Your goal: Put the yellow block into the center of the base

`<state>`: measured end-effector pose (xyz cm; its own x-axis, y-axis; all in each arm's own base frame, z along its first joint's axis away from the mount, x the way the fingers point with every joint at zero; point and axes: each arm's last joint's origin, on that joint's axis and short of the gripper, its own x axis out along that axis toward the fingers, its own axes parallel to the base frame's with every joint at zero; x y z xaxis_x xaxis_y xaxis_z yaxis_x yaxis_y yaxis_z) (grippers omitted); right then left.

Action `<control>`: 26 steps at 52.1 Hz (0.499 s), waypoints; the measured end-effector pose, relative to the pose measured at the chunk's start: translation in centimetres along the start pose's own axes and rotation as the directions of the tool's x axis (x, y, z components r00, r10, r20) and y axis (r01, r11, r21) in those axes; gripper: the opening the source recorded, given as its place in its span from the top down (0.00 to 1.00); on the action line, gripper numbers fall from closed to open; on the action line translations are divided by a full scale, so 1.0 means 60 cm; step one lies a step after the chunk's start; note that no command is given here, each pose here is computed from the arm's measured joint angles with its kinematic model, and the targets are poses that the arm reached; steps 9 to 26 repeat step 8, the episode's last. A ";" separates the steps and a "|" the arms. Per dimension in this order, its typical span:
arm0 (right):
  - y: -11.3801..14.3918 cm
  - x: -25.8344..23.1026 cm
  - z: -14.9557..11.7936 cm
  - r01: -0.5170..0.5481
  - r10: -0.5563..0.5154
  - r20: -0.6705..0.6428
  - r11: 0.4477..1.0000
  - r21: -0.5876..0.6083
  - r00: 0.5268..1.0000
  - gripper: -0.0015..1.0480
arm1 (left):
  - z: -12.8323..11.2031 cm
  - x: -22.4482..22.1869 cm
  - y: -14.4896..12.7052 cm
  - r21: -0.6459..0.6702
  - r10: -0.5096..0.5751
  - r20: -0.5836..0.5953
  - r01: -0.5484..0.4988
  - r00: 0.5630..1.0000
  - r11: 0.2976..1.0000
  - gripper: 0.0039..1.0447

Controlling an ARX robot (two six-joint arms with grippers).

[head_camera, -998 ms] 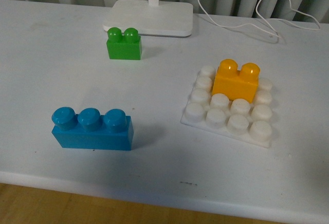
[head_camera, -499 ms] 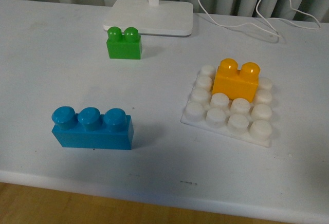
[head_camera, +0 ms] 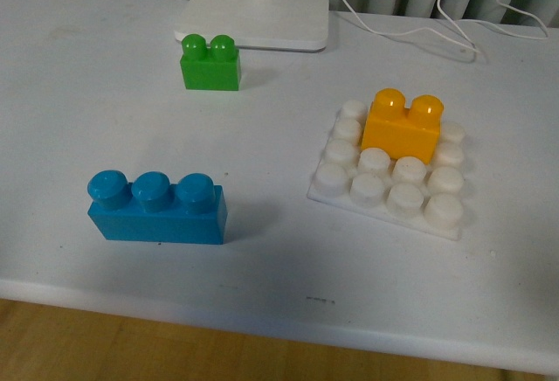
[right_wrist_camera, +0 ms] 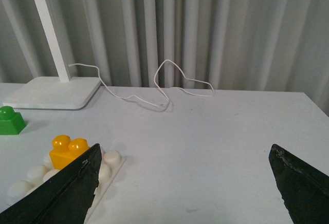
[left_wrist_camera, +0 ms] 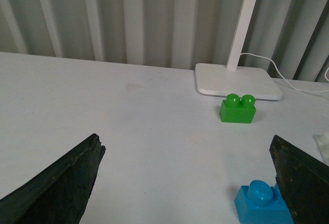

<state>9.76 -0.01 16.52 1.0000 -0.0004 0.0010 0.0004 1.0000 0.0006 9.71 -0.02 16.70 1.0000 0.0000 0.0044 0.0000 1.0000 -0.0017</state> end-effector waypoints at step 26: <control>0.000 0.000 0.000 0.000 0.000 0.000 1.000 0.000 1.000 0.09 | 0.000 0.000 0.000 0.000 0.000 0.000 0.000 1.000 1.000 0.06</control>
